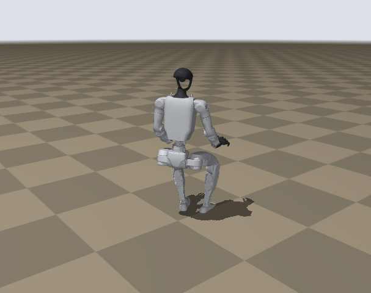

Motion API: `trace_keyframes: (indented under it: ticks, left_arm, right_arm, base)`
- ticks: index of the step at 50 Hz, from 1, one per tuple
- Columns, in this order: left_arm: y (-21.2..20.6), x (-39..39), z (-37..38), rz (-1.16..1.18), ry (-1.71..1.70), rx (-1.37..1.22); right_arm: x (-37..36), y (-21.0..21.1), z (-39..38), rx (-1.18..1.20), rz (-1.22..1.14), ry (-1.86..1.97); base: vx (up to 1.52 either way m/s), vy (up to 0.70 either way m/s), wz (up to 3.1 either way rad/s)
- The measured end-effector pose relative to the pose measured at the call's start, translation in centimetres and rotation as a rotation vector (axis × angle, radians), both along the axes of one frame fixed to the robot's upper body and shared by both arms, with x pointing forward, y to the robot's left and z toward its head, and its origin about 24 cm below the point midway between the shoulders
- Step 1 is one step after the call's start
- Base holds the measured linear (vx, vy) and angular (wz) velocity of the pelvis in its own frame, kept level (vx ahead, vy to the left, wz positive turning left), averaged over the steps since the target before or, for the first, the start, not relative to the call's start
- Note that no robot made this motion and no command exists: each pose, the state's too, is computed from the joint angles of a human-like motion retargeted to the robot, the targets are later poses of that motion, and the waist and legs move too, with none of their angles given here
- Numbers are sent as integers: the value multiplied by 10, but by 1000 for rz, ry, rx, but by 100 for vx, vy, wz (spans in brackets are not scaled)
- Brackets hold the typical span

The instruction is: Upper body actions

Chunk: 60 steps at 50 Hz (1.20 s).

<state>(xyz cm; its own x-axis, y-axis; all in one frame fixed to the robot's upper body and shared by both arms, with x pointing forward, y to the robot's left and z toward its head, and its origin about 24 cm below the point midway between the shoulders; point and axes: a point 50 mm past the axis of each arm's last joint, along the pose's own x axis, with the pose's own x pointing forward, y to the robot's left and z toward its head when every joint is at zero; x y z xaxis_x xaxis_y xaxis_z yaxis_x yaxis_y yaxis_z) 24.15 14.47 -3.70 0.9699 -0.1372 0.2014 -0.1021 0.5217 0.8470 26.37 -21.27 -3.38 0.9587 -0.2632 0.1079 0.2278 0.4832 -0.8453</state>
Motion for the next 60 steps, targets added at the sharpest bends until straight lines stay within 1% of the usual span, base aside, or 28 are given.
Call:
trace_keyframes:
  ticks: [5,9,15,18,20,24,33,37,40,43,46,49,52,55,60]
  left_arm:
    - [-2,1,-1,-3,0,21]
    - [-3,3,1,-6,0,13]
    - [-4,7,3,0,-12,13]
    - [-1,8,4,11,-14,27]
    - [2,10,5,17,-13,39]
    - [4,12,6,16,-8,57]
    - [3,9,2,15,13,42]
    - [3,9,1,16,14,49]
    - [3,11,2,11,13,57]
    - [5,14,4,10,5,62]
    - [7,16,5,9,3,68]
    - [8,19,7,6,-1,73]
    - [5,21,7,-5,-1,78]
    - [3,25,10,-18,-6,81]
    - [3,28,12,-16,-14,75]
  right_arm:
    - [-3,1,-4,8,1,8]
    - [-16,10,-10,105,-32,-15]
    - [-28,33,2,313,-101,-253]
    - [-27,39,12,310,-78,-351]
    - [-22,41,25,281,-5,-423]
    - [-7,42,64,284,137,-614]
    - [24,28,209,373,263,-1221]
    - [35,43,269,394,384,-1398]
    - [42,65,303,429,477,-1471]
    - [48,88,333,398,561,-1515]
    - [61,112,347,330,597,-1500]
    - [80,142,346,237,623,-1413]
    - [97,165,332,93,670,-1273]
    - [106,176,321,26,667,-1190]
    - [105,182,315,84,659,-1182]
  base:
    - [0,0,0]
    - [0,0,0]
    - [0,0,0]
    - [-3,2,-3]
    - [-6,4,-6]
    - [0,0,0]
    - [0,0,0]
    - [0,0,0]
    - [0,0,0]
    - [-5,-4,4]
    - [0,0,0]
    - [0,0,0]
    - [-4,-3,9]
    - [-3,-2,10]
    - [0,0,0]
